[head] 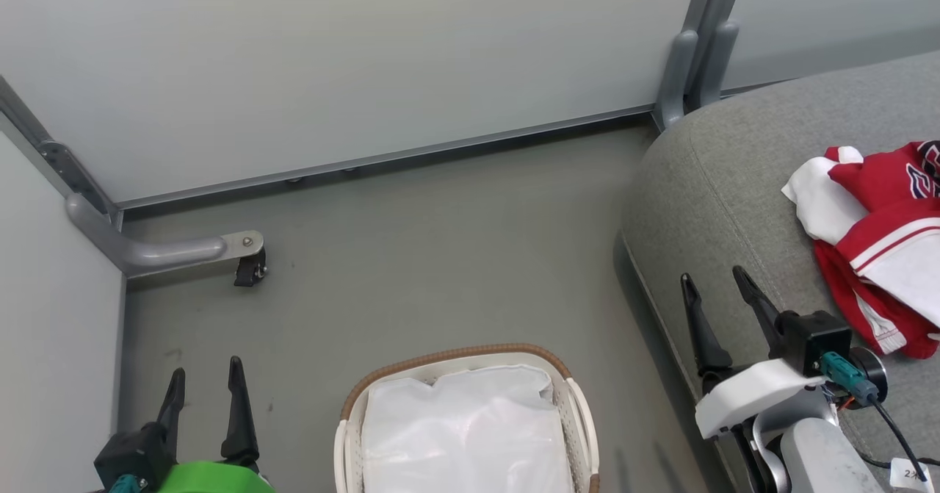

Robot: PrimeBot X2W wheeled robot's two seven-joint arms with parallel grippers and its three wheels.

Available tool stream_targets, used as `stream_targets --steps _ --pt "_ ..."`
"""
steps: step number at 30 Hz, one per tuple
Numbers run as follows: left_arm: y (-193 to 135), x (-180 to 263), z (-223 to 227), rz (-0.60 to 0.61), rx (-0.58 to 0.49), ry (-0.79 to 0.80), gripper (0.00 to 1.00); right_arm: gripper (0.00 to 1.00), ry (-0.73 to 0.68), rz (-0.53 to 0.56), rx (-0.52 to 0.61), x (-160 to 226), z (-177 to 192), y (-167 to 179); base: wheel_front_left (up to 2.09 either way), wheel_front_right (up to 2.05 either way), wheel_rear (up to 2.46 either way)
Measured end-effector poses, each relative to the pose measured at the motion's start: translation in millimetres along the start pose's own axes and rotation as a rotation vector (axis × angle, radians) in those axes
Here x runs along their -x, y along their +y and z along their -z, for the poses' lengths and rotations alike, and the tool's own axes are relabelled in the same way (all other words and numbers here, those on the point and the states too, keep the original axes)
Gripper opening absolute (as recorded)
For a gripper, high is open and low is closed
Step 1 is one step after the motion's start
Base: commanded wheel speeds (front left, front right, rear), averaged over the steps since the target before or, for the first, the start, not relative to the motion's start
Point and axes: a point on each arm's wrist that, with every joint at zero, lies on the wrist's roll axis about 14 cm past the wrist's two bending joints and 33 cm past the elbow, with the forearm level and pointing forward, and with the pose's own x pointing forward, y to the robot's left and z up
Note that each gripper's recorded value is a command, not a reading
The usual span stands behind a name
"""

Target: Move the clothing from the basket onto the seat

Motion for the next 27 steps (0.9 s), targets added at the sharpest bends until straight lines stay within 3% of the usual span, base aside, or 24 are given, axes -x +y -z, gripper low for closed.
stream_targets --steps 1,8,27 --pt "1 2 0 -0.003 0.003 0.000 0.00 0.00 0.003 -0.002 -0.002 1 1 1 0.00 0.00 0.00" --pt "3 7 19 -0.022 0.031 0.064 0.00 0.00 0.098 0.017 -0.039 16 31 1 0.00 0.00 0.00" --pt "13 5 12 -0.095 0.349 0.060 0.00 0.00 0.094 0.118 -0.379 15 26 -15 0.00 0.00 0.00"
